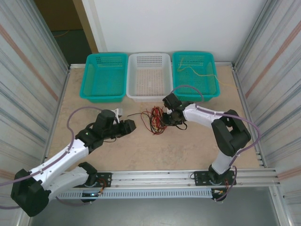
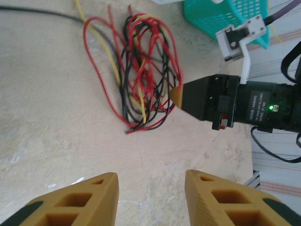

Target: Untangle the cables

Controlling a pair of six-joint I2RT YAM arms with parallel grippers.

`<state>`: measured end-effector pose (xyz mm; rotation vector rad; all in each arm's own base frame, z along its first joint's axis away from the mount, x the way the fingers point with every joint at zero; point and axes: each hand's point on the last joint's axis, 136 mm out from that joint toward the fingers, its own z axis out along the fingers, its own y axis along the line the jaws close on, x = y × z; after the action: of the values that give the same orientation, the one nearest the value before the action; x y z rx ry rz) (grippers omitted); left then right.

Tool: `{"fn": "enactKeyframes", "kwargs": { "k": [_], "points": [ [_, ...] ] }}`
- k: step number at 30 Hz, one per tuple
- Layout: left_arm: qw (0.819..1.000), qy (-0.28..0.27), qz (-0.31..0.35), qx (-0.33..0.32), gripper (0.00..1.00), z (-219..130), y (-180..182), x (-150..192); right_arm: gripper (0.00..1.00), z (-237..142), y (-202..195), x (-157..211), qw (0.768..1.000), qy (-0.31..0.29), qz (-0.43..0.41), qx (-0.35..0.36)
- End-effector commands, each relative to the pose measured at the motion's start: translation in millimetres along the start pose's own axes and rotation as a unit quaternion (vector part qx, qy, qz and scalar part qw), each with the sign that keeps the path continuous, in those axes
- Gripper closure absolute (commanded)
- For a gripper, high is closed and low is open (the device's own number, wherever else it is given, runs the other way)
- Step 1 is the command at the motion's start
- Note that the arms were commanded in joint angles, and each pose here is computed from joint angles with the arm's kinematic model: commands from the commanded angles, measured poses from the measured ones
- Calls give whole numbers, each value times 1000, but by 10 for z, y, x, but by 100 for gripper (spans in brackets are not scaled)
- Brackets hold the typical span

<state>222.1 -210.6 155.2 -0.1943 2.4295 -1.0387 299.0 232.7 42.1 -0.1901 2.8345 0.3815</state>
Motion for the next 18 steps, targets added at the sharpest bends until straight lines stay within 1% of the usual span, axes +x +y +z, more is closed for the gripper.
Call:
{"fn": "enactKeyframes", "kwargs": {
  "k": [1,2,4,7,10,12,14,16,18],
  "points": [
    [999,5,-17,-31,61,-4,171,52,98,-84,72,-74,1000,-15,-10,2],
    [999,5,-18,-32,61,4,179,48,100,-155,119,-51,1000,-20,-18,2],
    [999,5,-19,-30,62,21,169,33,100,-342,203,-22,999,-37,-34,4],
    [1000,5,-22,-18,62,65,115,-1,100,-732,394,-13,995,-75,-65,-8],
    [1000,5,-26,6,63,121,6,-40,100,-1186,632,-31,987,-124,-95,-48],
    [999,5,-28,16,63,154,-43,-66,100,-1489,794,-44,977,-155,-106,-97],
    [999,3,-29,21,64,169,-77,-92,97,-1700,885,-62,968,-183,-109,-135],
    [999,2,-30,21,64,172,-84,-102,94,-1751,864,-73,964,-197,-105,-144],
    [999,2,-30,17,64,168,-75,-101,95,-1641,742,-69,970,-182,-83,-137]
  ]
}}
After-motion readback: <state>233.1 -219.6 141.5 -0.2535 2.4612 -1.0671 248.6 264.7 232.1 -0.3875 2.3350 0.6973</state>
